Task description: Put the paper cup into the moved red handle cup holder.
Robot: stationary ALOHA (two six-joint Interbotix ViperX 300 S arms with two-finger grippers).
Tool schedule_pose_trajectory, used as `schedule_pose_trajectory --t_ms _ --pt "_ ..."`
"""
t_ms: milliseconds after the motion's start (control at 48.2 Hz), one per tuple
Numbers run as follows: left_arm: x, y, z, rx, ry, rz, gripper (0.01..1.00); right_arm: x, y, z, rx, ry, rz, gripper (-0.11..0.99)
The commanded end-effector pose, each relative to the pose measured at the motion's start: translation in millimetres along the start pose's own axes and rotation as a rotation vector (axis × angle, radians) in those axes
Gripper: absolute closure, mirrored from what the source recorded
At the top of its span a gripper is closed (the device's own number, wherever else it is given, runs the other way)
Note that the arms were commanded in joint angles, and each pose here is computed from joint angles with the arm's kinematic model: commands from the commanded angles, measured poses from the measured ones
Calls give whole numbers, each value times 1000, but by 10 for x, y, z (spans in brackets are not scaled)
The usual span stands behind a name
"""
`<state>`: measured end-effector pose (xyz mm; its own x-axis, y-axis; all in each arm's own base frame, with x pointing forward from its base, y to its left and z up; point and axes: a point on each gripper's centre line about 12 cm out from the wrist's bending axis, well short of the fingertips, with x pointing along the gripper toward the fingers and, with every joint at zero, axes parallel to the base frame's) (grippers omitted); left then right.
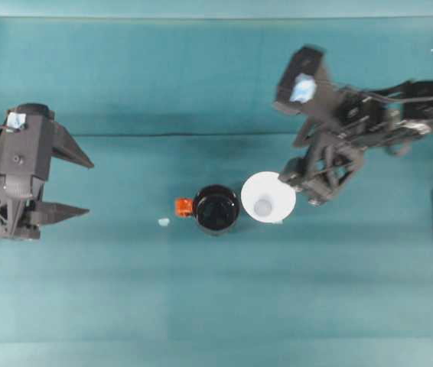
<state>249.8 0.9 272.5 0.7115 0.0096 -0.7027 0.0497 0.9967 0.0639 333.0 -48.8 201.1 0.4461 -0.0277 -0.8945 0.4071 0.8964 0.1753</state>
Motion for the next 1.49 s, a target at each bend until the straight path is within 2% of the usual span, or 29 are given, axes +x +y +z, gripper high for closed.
schedule_pose_trajectory --t_ms 0,415,746,829,891,933,1098,1202,1306,1472 --pt "-34 2 41 2 -18 2 115 264 17 -2 9 47 -11 -90" --pt "-9 1 32 0 -11 1 115 654 -43 -102 14 123 -40 -68" --pt "-9 1 30 2 -9 1 116 699 -97 -85 29 123 -47 -61" --pt "-9 5 32 1 -11 3 115 697 -124 -82 42 126 -50 -29" --pt "-5 4 29 1 -8 2 116 694 -128 -80 43 129 -51 47" --pt "-9 5 32 1 -11 3 115 692 -121 -78 43 129 -50 135" --pt "-5 5 31 1 -9 2 117 679 -92 -46 63 125 -35 625" --pt "-9 5 32 1 -11 3 116 672 -75 -33 77 125 -24 839" --pt "-5 5 31 1 -9 2 116 667 -63 -38 88 136 -18 948" --pt "-5 12 30 -1 -9 5 117 653 -49 -38 91 151 -16 984"
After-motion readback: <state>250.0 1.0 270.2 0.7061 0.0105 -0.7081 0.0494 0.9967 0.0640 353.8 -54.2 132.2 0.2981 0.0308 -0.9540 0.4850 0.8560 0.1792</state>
